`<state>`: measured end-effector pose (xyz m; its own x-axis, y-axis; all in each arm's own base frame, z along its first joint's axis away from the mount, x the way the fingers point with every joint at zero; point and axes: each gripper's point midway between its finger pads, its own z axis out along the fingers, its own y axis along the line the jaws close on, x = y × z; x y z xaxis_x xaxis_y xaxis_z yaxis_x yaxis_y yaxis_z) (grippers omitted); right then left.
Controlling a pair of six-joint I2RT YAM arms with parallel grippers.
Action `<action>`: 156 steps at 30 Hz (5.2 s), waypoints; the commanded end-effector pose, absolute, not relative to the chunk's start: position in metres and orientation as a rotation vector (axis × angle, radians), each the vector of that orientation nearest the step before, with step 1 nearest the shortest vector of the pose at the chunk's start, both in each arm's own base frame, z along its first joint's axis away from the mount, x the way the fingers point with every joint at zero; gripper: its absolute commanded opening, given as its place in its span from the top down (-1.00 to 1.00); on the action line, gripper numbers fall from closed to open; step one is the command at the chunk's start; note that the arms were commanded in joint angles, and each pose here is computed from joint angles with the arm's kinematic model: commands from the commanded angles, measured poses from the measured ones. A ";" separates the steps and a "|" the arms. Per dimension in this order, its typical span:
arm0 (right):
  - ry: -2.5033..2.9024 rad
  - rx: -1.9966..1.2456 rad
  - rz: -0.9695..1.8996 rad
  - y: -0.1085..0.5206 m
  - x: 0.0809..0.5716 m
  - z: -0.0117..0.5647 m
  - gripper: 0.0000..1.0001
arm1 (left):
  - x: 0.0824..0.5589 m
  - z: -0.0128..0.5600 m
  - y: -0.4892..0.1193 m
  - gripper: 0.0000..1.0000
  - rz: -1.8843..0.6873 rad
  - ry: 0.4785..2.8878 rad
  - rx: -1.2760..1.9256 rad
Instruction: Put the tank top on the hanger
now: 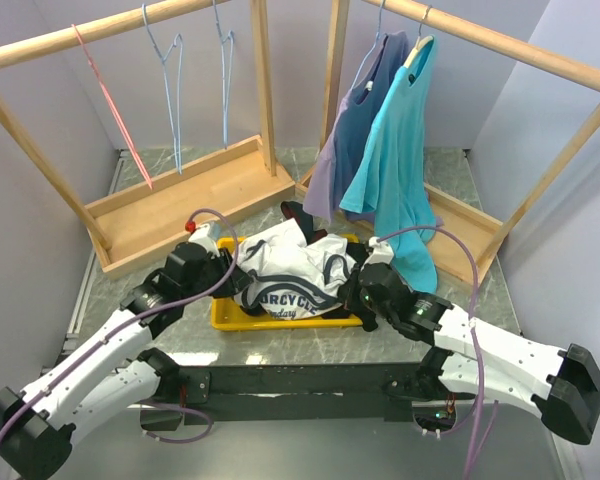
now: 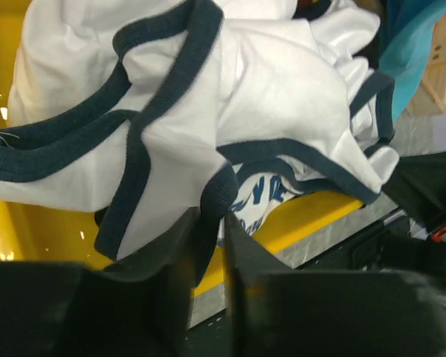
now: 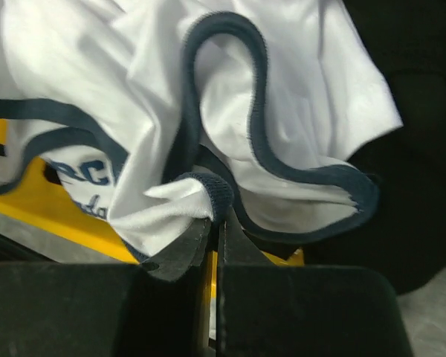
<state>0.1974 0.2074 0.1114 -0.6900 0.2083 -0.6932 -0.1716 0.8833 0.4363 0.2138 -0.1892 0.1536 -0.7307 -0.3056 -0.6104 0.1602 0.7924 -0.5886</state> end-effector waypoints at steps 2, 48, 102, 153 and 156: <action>2.124 0.122 0.731 0.221 0.213 0.157 1.00 | 0.217 0.224 -0.200 0.18 -0.958 2.036 -0.057; 2.123 -0.060 0.740 0.257 0.229 0.194 0.93 | 0.453 0.477 -0.150 -0.05 0.006 1.622 -0.163; 2.141 -0.066 0.647 0.242 0.229 0.184 0.95 | 0.340 0.462 -0.137 0.98 -0.264 1.609 0.127; 2.263 -0.403 0.348 0.254 0.127 0.155 0.02 | 0.142 0.352 -0.136 0.98 -0.509 1.663 0.794; 2.268 -0.411 0.331 0.262 0.129 0.150 -0.03 | 0.138 0.349 -0.129 0.98 -0.487 1.653 0.797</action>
